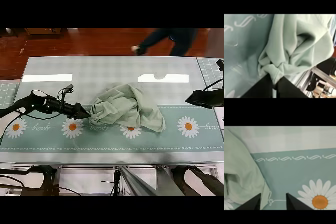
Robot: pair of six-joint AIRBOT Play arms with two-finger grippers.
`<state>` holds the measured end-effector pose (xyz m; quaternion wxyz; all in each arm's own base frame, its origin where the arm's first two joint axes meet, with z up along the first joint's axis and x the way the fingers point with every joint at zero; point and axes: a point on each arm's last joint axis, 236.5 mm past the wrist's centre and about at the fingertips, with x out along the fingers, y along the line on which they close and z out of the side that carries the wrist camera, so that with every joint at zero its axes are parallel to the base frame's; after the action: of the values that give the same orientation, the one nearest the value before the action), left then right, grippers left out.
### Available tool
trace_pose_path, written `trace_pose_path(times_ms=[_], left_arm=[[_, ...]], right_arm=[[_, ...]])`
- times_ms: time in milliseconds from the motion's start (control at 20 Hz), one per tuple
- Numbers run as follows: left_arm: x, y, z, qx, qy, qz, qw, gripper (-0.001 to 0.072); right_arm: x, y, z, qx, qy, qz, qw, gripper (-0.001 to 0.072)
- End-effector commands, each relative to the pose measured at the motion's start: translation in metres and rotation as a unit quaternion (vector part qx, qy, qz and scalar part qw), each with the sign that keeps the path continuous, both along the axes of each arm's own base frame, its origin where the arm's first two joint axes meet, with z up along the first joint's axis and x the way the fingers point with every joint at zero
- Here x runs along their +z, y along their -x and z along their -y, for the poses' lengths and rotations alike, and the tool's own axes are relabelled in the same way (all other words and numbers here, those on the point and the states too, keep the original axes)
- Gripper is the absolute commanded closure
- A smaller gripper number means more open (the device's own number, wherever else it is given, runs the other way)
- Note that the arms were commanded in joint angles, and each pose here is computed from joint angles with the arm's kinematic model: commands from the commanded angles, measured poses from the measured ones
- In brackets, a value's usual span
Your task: Fold the shirts.
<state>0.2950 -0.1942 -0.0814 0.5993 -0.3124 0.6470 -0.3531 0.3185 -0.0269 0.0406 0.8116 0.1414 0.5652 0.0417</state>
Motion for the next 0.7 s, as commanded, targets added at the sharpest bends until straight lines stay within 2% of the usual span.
trace_pose_path(times_ms=[0,150,200,250,300,550,650], left_arm=[[0.002,-0.001,0.007,0.004,0.014,-0.005,1.000,0.0671],[0.013,0.012,0.011,-0.018,0.036,-0.021,0.999,0.0671],[0.016,0.015,0.012,-0.025,0.042,-0.023,0.999,0.0671],[0.019,0.018,0.012,-0.030,0.046,-0.024,0.998,0.0672],[0.023,0.019,0.013,-0.033,0.049,-0.024,0.998,0.0671],[0.036,0.023,0.014,-0.043,0.057,-0.012,0.997,0.0671],[0.038,0.023,0.014,-0.044,0.057,-0.010,0.997,0.0671]], right_arm=[[0.000,0.000,-0.001,-0.001,-0.002,0.000,1.000,0.0311],[-0.005,0.006,0.010,0.001,0.022,-0.014,1.000,0.0310],[-0.010,0.011,0.012,0.002,0.025,-0.025,0.999,0.0290],[-0.019,0.017,0.010,0.001,0.016,-0.041,0.999,0.0215],[-0.030,0.023,0.005,-0.001,-0.003,-0.060,0.998,0.0192],[-0.082,0.037,-0.051,0.002,-0.142,-0.100,0.985,0.0192],[-0.098,0.039,-0.056,-0.009,-0.158,-0.108,0.981,0.0192]])
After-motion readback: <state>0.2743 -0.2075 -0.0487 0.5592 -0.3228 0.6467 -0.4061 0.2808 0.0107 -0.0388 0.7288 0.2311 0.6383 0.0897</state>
